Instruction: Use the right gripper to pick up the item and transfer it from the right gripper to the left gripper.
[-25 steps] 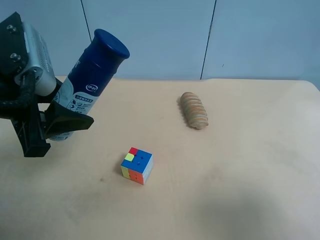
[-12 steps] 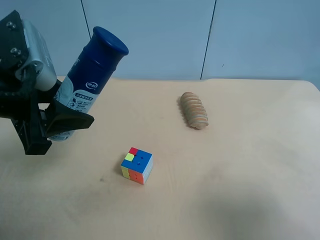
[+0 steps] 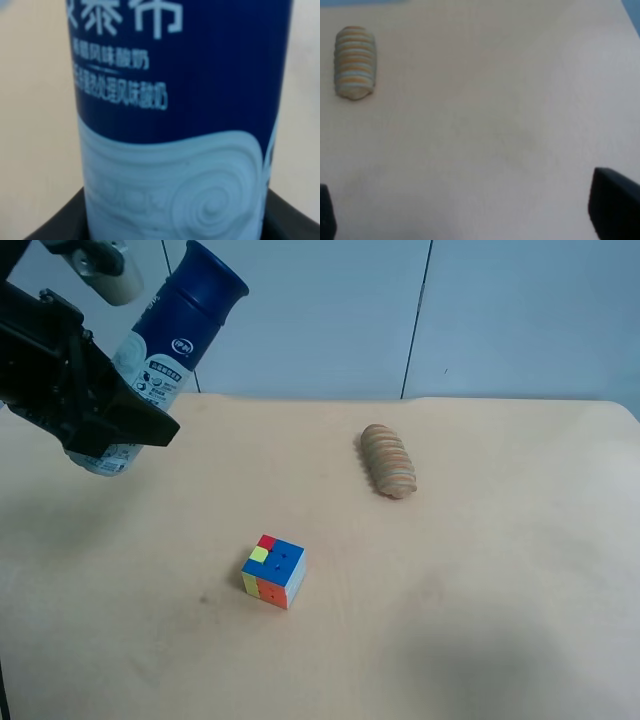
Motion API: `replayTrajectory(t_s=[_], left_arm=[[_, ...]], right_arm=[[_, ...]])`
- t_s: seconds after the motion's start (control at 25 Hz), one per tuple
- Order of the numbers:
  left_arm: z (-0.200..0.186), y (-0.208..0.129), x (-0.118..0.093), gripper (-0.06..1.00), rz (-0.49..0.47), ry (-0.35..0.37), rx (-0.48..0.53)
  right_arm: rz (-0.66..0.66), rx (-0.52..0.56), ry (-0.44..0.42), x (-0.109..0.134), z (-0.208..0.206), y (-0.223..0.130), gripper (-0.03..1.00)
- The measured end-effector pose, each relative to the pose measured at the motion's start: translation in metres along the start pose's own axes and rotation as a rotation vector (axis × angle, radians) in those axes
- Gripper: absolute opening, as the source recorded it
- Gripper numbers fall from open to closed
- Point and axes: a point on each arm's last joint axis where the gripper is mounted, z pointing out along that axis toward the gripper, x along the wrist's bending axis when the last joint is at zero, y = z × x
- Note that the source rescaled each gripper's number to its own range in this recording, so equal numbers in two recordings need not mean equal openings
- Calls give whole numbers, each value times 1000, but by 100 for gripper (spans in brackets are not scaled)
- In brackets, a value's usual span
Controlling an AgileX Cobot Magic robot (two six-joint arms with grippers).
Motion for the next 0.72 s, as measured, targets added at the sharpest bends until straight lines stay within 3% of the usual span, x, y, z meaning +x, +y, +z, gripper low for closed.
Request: replayTrajectory(t_s=[0.48, 0.72], left_arm=[[67, -1, 16, 4, -134, -61, 285], [105, -5, 26, 4, -170, -49, 390]], right_arm=[[0, 0, 0, 0, 0, 0, 100], [0, 0, 0, 0, 0, 0, 100]])
